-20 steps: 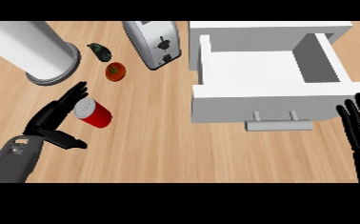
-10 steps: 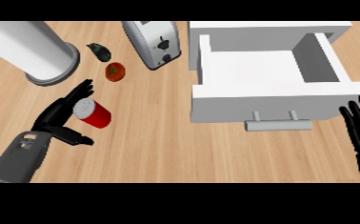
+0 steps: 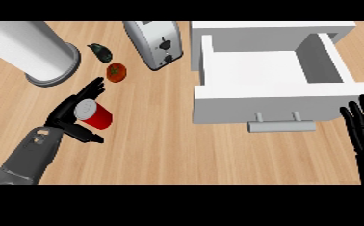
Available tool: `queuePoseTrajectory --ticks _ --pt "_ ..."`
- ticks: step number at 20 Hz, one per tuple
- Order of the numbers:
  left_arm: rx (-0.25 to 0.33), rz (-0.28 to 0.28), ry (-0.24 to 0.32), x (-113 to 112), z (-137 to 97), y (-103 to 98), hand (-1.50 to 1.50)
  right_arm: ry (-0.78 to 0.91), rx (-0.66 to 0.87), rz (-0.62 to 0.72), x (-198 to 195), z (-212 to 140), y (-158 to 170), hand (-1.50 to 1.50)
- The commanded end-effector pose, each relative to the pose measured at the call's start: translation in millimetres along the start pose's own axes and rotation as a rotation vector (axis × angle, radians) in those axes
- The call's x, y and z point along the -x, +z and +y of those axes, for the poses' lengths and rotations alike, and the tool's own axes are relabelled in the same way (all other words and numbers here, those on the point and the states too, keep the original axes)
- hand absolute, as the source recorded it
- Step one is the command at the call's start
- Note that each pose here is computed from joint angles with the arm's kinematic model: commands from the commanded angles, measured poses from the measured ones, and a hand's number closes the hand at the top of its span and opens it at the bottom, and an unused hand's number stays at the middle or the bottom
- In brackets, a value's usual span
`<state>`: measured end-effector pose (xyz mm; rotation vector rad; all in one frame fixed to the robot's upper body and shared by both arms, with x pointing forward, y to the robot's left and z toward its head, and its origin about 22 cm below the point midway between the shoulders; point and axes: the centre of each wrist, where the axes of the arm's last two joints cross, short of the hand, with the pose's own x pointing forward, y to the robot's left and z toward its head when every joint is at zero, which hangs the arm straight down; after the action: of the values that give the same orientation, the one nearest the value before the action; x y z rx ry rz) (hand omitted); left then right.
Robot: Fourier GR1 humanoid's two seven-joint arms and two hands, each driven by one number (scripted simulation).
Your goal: Pick up the can, place it into the drawer and close the drawer
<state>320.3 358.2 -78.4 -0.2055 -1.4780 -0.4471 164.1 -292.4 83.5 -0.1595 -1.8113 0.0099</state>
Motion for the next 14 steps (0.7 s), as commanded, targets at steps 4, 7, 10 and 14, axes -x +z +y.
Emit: queuePoseTrajectory --ticks 4,7,10,14 --pt "0.095 -0.103 0.043 8 -17 -2 -1.50 0.005 -0.007 -0.007 -15 -11 9 -1.50" --pt "0.095 -0.088 0.059 0 -22 -19 -1.50 -0.007 -0.010 -0.004 -12 -2 13 -1.50" --pt "0.112 -0.093 0.076 9 -34 -18 1.50 -0.007 -0.010 -0.002 -3 -4 6 -1.50" --pt "0.150 -0.099 0.132 0 -46 -34 1.50 -0.011 0.018 0.004 -12 -7 11 -1.50"
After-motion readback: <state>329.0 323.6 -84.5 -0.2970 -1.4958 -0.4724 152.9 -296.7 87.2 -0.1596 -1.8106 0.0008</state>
